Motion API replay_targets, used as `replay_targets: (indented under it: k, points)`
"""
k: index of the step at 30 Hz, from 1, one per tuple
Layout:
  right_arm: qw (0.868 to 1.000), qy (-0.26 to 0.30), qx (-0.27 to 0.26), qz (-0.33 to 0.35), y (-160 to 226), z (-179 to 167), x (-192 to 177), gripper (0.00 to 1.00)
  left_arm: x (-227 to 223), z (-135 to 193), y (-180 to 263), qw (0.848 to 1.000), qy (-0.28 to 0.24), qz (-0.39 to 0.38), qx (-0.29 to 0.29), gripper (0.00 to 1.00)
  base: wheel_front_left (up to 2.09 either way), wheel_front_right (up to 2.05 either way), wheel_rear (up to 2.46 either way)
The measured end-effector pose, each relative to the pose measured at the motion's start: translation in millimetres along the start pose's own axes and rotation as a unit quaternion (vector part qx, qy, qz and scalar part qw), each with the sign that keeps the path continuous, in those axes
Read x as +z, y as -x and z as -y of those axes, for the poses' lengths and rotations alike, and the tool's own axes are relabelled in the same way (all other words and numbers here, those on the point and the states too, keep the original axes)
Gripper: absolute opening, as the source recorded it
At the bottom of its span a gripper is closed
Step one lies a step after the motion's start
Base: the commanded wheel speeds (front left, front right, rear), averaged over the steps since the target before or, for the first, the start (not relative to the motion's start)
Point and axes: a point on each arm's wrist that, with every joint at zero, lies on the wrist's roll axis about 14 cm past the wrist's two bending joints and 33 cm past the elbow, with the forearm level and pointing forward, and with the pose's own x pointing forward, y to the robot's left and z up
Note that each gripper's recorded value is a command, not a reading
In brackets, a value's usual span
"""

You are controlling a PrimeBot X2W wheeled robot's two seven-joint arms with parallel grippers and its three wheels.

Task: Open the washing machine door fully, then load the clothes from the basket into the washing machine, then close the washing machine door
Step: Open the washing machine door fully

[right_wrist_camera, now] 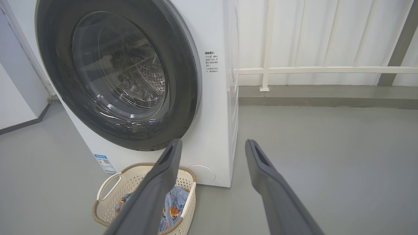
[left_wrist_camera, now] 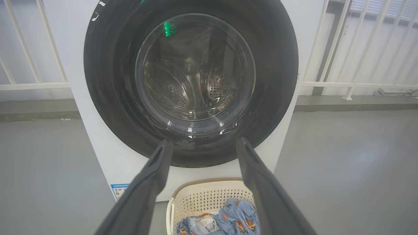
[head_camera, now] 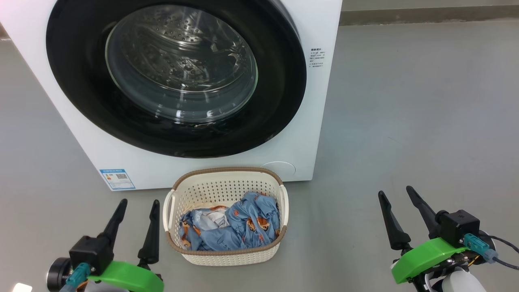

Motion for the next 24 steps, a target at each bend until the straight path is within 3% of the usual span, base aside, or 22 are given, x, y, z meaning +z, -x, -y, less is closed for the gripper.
replay_targets:
  k: [24]
  points:
    - [1.000,0.002,-0.009,-0.008,-3.8,8.8,-5.4,1.00,-2.5,-13.3,1.0,1.000,-0.003,-0.003,0.018,1.00,0.00,0.00,0.00]
